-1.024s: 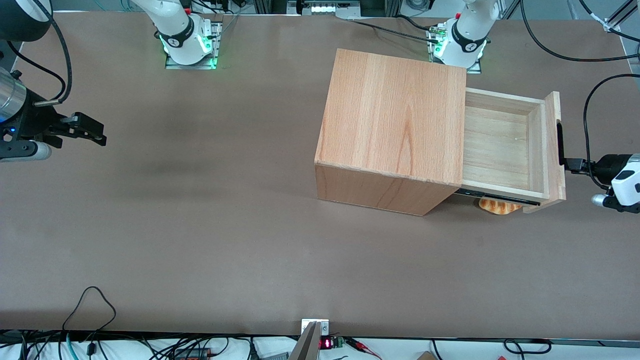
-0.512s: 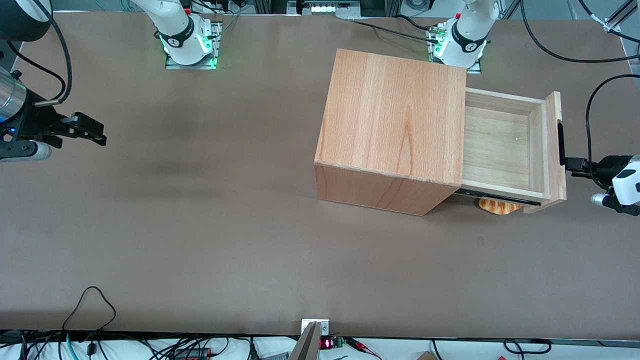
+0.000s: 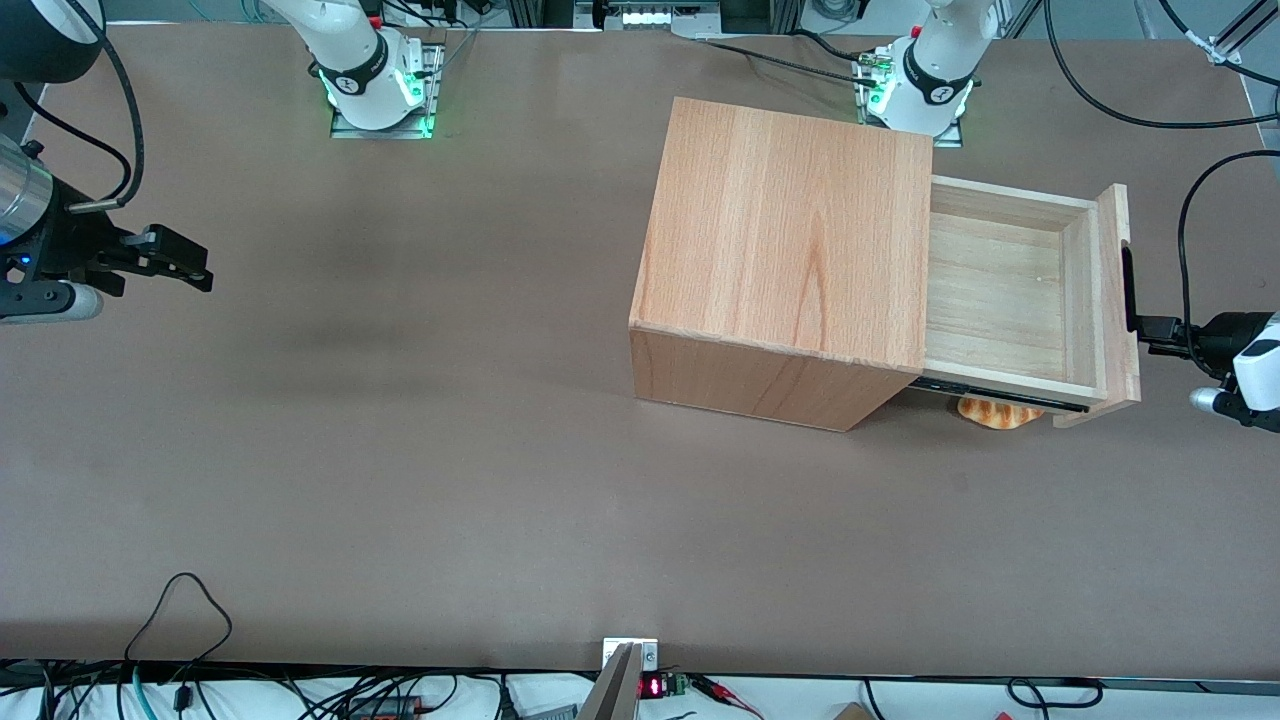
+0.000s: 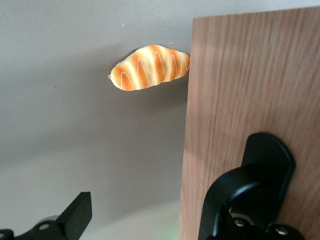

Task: Open top drawer with left arm

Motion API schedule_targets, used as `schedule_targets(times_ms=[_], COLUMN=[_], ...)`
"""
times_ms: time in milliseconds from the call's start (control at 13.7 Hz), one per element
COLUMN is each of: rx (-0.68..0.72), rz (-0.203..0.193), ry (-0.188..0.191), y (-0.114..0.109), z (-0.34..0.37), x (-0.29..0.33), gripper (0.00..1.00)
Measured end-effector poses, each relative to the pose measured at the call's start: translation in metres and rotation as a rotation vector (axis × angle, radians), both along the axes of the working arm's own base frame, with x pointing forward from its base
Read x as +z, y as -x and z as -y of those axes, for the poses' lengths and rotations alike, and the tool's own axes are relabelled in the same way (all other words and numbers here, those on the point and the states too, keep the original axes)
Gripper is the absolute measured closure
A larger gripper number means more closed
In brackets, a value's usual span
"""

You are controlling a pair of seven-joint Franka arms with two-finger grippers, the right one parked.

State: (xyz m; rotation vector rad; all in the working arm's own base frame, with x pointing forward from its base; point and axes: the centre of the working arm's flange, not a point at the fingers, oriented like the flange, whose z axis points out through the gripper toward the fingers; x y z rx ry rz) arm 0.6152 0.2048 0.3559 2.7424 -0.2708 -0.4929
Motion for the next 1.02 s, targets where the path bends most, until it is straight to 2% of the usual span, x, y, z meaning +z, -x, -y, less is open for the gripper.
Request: schedule_targets(times_ms=[1024], rx=[0.0], rz=[-0.007], ry=[0.01], y=[-0.0002], z=[-0.0038], x=[-0.0006], gripper=[0.0])
